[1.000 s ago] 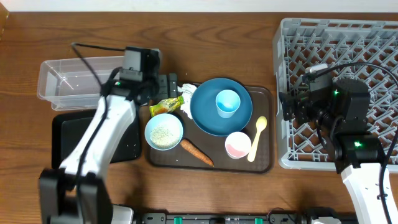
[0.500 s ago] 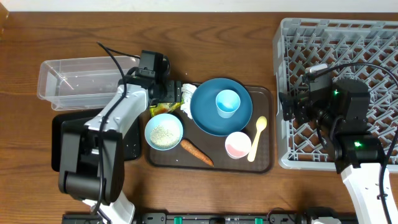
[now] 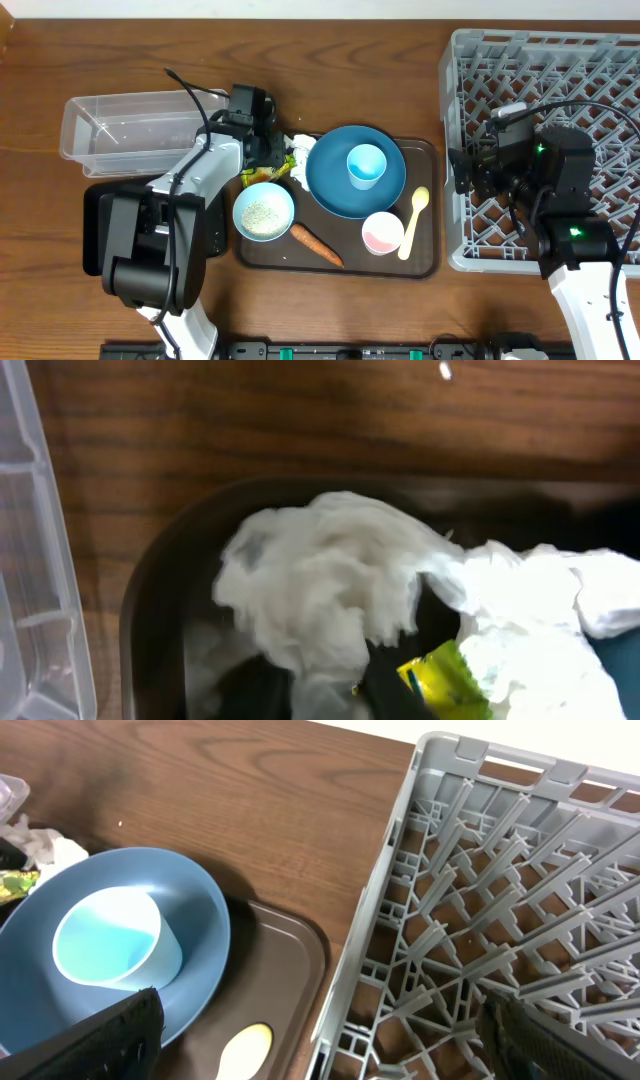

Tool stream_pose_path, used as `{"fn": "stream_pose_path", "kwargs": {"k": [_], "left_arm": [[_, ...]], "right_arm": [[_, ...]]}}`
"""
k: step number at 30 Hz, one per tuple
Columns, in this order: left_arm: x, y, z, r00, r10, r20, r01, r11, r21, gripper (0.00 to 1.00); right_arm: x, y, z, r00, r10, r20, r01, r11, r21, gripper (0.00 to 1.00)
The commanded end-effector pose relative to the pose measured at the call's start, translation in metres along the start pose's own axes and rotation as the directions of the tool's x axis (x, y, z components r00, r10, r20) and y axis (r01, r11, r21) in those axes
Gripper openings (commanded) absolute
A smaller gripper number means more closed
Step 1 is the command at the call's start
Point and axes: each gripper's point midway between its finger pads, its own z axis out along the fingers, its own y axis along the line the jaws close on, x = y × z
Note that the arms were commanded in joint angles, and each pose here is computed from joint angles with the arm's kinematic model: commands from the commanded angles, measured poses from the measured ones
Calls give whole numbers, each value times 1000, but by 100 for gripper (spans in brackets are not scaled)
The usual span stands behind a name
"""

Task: Sort waste into correct bins and load items into the dishwasher rack
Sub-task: 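Grasp the tissue with the left gripper and drop it into the clear bin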

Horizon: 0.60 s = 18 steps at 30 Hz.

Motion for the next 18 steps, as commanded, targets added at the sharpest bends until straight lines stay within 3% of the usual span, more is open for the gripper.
{"fn": "stream_pose_path", "kwargs": {"k": [1,4,9,15,18], "left_arm": [[-10,-3,0,1000,6,29,-6,1000,2,15],[-13,-3,-2,999,7,38,-7,1000,-1,7],[-23,-6,-18,997,12,82,-12,1000,5,6],[-57,-18,-82,965,32,260,-39,999,22,6],[-76,0,-120,927,35,374,-1,996,-91,6]], "right_arm": [[-10,3,-3,1000,-5,20,5,1000,-10,99],[-10,3,-3,1000,-5,19,5,1000,-10,99],[-10,3,-3,1000,-5,20,5,1000,-10,99],[-10,3,-3,1000,-5,20,5,1000,-10,99],[-10,3,-3,1000,-5,20,5,1000,-10,99]]}}
